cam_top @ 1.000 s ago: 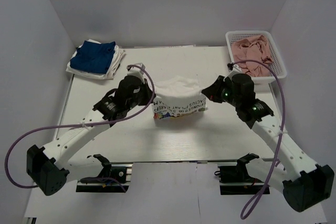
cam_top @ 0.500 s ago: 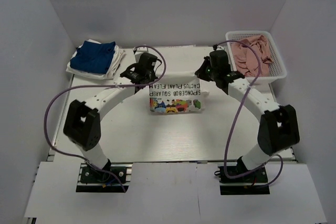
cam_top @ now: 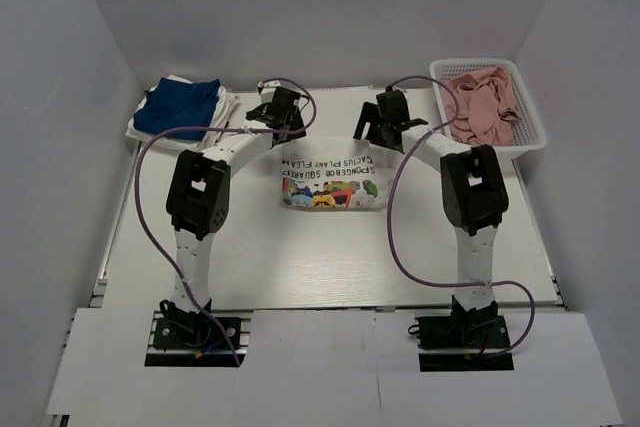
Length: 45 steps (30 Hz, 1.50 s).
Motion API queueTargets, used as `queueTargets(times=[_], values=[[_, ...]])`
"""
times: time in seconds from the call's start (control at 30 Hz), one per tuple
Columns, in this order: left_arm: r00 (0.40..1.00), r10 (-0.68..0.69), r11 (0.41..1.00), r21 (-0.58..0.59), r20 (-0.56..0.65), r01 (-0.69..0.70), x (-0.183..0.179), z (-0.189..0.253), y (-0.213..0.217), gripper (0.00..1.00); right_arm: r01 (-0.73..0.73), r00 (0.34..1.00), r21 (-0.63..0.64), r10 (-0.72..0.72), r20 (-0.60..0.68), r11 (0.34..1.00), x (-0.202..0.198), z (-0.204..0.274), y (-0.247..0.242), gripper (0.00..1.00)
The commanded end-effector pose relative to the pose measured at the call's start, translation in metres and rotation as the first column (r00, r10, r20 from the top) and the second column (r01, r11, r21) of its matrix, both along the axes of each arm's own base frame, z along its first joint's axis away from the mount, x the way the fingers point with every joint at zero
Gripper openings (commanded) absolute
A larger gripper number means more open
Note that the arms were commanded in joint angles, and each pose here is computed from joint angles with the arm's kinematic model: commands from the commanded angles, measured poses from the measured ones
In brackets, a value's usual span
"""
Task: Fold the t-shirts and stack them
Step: Fold the long partially folded tshirt into a neat square
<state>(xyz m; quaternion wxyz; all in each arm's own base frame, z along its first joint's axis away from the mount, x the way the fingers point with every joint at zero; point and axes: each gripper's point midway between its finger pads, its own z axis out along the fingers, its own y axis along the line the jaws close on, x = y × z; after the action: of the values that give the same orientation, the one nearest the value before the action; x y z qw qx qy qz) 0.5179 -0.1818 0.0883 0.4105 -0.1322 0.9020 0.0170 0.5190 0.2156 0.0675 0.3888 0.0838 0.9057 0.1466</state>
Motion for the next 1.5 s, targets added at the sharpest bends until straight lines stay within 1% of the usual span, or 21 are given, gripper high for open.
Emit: queueTargets(times=[0.0, 0.07, 0.17, 0.2, 0.23, 0.27, 0.4, 0.6, 0.67, 0.77, 0.8, 0.83, 0.9, 0.93, 0.97, 1.03, 1.17, 1.3, 1.33, 1.4, 1.47], values=[[0.998, -0.023, 1.0, -0.019, 0.056, 0.024, 0.006, 0.043, 0.009, 1.0, -0.06, 0.992, -0.009, 0.06, 0.108, 0.998, 0.012, 0.052, 0.003, 0.9], [0.994, -0.063, 0.997, -0.045, 0.088, 0.067, 0.002, 0.055, 0.004, 1.0, -0.078, 0.992, -0.024, 0.08, 0.096, 0.997, -0.002, 0.056, 0.001, 0.9], [0.994, -0.105, 0.992, -0.066, 0.028, 0.107, -0.025, 0.024, 0.005, 1.0, -0.104, 0.99, -0.028, 0.106, 0.097, 0.994, -0.027, 0.06, -0.007, 0.9], [0.991, -0.121, 0.988, -0.087, 0.057, 0.126, -0.024, 0.033, 0.005, 1.0, -0.124, 0.984, -0.015, 0.125, 0.129, 0.992, -0.033, 0.078, -0.005, 0.9], [0.989, -0.138, 0.985, -0.092, 0.062, 0.143, -0.026, 0.033, 0.003, 1.0, -0.132, 0.983, -0.017, 0.133, 0.129, 0.991, -0.04, 0.066, -0.006, 0.9], [0.986, -0.159, 0.981, -0.108, 0.049, 0.163, -0.03, 0.024, 0.0, 1.0, -0.164, 0.977, -0.025, 0.166, 0.137, 0.986, -0.042, 0.066, -0.004, 0.9], [0.97, -0.206, 0.965, -0.136, 0.125, 0.223, -0.02, 0.032, -0.013, 0.98, -0.188, 0.976, -0.021, 0.189, 0.11, 0.982, -0.038, 0.054, 0.001, 0.9], [0.97, -0.229, 0.956, -0.169, 0.075, 0.239, -0.003, 0.001, -0.017, 0.73, -0.243, 0.969, 0.024, 0.242, 0.041, 0.97, -0.023, 0.02, 0.021, 0.84], [0.966, -0.244, 0.949, -0.183, 0.083, 0.256, 0.0, 0.001, -0.022, 0.6, -0.242, 0.97, 0.035, 0.24, 0.046, 0.97, -0.015, 0.017, 0.024, 0.8], [0.969, -0.222, 0.957, -0.168, 0.107, 0.237, 0.005, 0.003, -0.018, 0.41, -0.27, 0.962, 0.056, 0.267, 0.056, 0.961, -0.011, 0.009, 0.034, 0.61], [0.97, -0.222, 0.957, -0.166, 0.097, 0.236, 0.005, -0.003, -0.018, 0.37, -0.271, 0.96, 0.059, 0.266, 0.088, 0.961, -0.005, 0.012, 0.037, 0.48], [0.968, -0.221, 0.956, -0.169, 0.118, 0.239, 0.009, 0.004, -0.02, 0.26, -0.292, 0.954, 0.07, 0.284, 0.098, 0.954, -0.004, 0.014, 0.042, 0.39], [0.965, -0.228, 0.955, -0.162, 0.129, 0.247, 0.012, 0.009, -0.021, 0.13, -0.29, 0.953, 0.089, 0.28, 0.116, 0.953, -0.002, 0.022, 0.044, 0.16], [0.963, -0.235, 0.952, -0.168, 0.129, 0.255, 0.012, 0.009, -0.022, 0.04, -0.274, 0.956, 0.077, 0.263, 0.127, 0.959, 0.0, 0.024, 0.041, 0.01], [0.963, -0.235, 0.952, -0.168, 0.129, 0.255, 0.012, 0.009, -0.022, 0.0, -0.272, 0.956, 0.075, 0.261, 0.136, 0.959, -0.011, 0.031, 0.038, 0.01], [0.959, -0.247, 0.948, -0.168, 0.141, 0.269, 0.009, 0.014, -0.023, 0.0, -0.27, 0.951, 0.076, 0.254, 0.176, 0.96, -0.013, 0.046, 0.036, 0.0], [0.916, -0.291, 0.919, -0.185, 0.277, 0.348, -0.006, 0.051, -0.035, 0.0, -0.271, 0.939, 0.059, 0.251, 0.234, 0.961, -0.035, 0.083, 0.024, 0.01], [0.872, -0.331, 0.884, -0.203, 0.361, 0.42, -0.03, 0.077, -0.037, 0.0, -0.269, 0.926, 0.073, 0.237, 0.296, 0.96, -0.053, 0.107, 0.015, 0.02], [0.864, -0.328, 0.883, -0.202, 0.381, 0.424, -0.034, 0.089, -0.036, 0.0, -0.266, 0.934, 0.073, 0.238, 0.266, 0.961, -0.062, 0.093, 0.012, 0.02], [0.853, -0.346, 0.869, -0.211, 0.391, 0.448, -0.038, 0.092, -0.039, 0.0, -0.23, 0.945, 0.089, 0.2, 0.258, 0.969, -0.069, 0.1, 0.004, 0.0], [0.847, -0.359, 0.859, -0.217, 0.391, 0.464, -0.038, 0.089, -0.043, 0.0, -0.15, 0.968, 0.072, 0.131, 0.213, 0.986, -0.072, 0.087, -0.011, 0.0]])
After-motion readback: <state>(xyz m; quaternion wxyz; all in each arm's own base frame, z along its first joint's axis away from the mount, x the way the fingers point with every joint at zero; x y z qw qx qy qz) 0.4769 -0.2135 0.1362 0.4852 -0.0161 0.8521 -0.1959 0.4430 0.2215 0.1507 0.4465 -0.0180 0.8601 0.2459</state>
